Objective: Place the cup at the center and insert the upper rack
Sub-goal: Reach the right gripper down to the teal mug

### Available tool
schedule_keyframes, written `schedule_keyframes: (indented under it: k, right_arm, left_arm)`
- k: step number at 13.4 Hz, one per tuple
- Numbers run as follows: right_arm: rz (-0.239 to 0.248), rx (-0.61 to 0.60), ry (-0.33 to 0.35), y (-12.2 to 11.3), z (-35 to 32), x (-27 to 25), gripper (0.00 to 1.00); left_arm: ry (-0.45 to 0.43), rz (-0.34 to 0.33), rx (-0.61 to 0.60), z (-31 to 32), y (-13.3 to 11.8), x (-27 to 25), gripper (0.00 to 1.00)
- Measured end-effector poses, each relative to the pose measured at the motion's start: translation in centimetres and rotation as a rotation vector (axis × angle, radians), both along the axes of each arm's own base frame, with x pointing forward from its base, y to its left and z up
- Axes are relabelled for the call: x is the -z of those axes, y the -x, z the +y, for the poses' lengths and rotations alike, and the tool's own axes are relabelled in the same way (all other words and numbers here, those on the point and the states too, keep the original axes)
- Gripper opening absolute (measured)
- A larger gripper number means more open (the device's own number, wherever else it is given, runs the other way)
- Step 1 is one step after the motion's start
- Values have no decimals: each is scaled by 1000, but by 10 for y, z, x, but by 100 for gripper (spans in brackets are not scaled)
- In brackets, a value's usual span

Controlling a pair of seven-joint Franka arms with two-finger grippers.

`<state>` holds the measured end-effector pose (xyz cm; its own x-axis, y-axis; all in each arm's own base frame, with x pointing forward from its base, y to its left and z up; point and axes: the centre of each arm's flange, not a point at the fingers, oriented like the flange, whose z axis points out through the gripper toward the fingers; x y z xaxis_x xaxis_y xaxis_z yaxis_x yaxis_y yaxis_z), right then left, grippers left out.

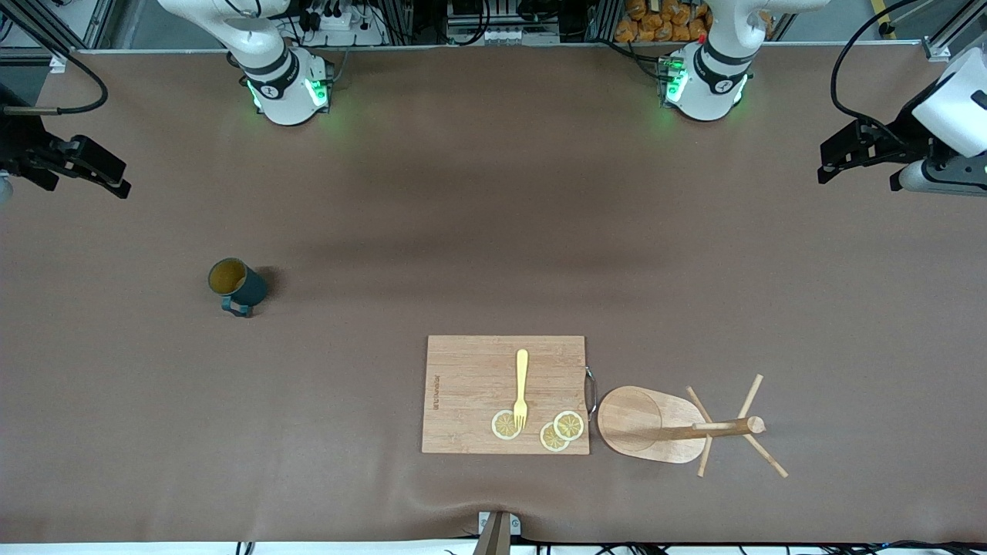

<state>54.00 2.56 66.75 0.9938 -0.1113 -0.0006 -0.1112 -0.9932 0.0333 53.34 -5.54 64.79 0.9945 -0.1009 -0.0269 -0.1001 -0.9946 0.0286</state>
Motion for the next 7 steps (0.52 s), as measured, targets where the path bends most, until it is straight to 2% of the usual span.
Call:
schedule_keyframes:
  k: [4,7]
  right_arm:
    - [4,-2,0,0,0,2,100]
    - [29,-3,0,-5,0,21,100]
  left_arm:
    - [0,0,0,0,0,0,100]
    - [0,0,2,-1,0,0,100]
